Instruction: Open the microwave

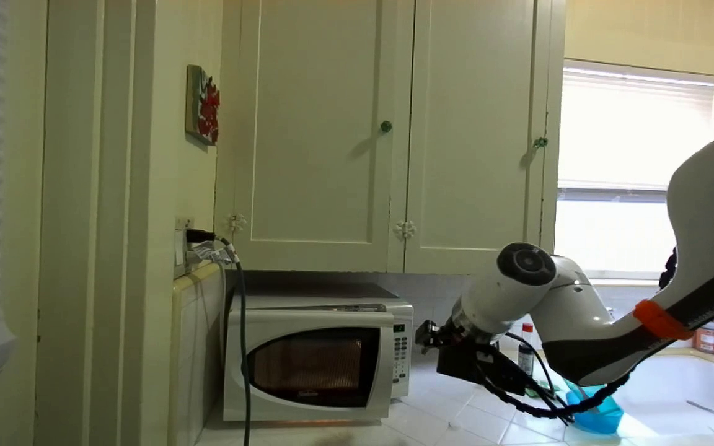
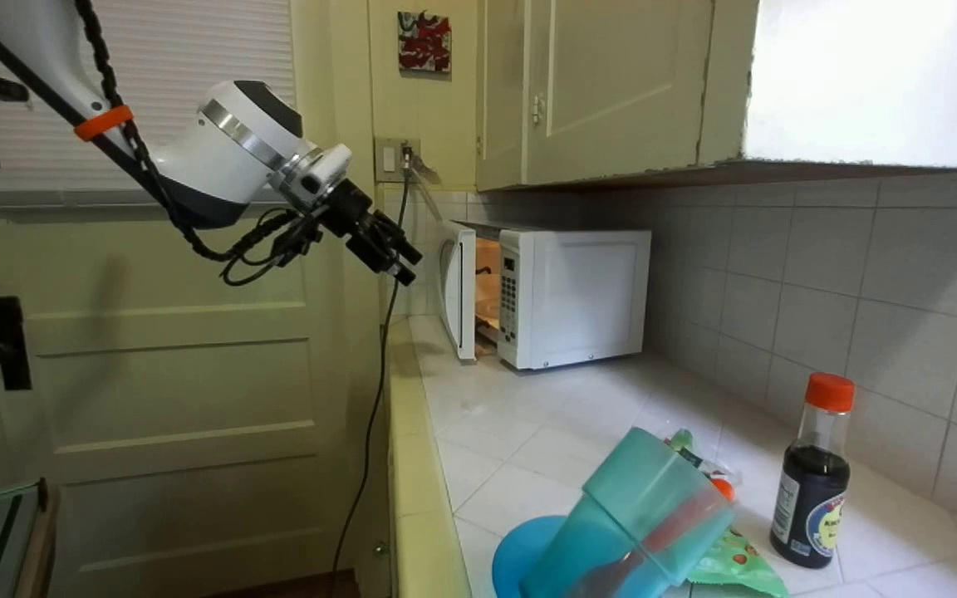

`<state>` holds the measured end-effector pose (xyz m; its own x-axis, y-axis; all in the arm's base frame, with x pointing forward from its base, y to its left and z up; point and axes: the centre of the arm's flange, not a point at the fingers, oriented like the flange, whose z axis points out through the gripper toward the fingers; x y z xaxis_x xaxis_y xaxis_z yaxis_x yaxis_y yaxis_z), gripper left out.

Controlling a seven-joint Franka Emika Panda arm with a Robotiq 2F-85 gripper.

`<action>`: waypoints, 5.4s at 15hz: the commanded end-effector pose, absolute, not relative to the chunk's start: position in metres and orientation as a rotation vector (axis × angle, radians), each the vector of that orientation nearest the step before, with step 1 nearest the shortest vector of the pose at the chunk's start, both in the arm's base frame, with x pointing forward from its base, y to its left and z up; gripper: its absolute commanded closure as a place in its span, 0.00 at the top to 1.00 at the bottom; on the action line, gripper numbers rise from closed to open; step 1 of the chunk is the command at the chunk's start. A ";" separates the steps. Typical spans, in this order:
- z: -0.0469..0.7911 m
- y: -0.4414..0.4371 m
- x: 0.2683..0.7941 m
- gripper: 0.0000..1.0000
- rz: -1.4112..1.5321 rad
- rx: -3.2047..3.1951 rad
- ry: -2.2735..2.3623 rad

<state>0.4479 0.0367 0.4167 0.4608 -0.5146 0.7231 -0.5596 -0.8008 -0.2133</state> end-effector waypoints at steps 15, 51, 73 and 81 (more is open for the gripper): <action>0.425 -0.013 0.429 1.00 1.230 2.715 -0.090; 0.372 -0.047 0.427 1.00 1.210 3.202 0.389; 0.481 -0.005 0.504 1.00 0.695 3.020 0.535; 0.462 0.002 0.534 1.00 0.895 2.880 0.681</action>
<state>0.5305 0.0042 0.4616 0.7739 0.3884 0.5003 0.3653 -0.9190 0.1484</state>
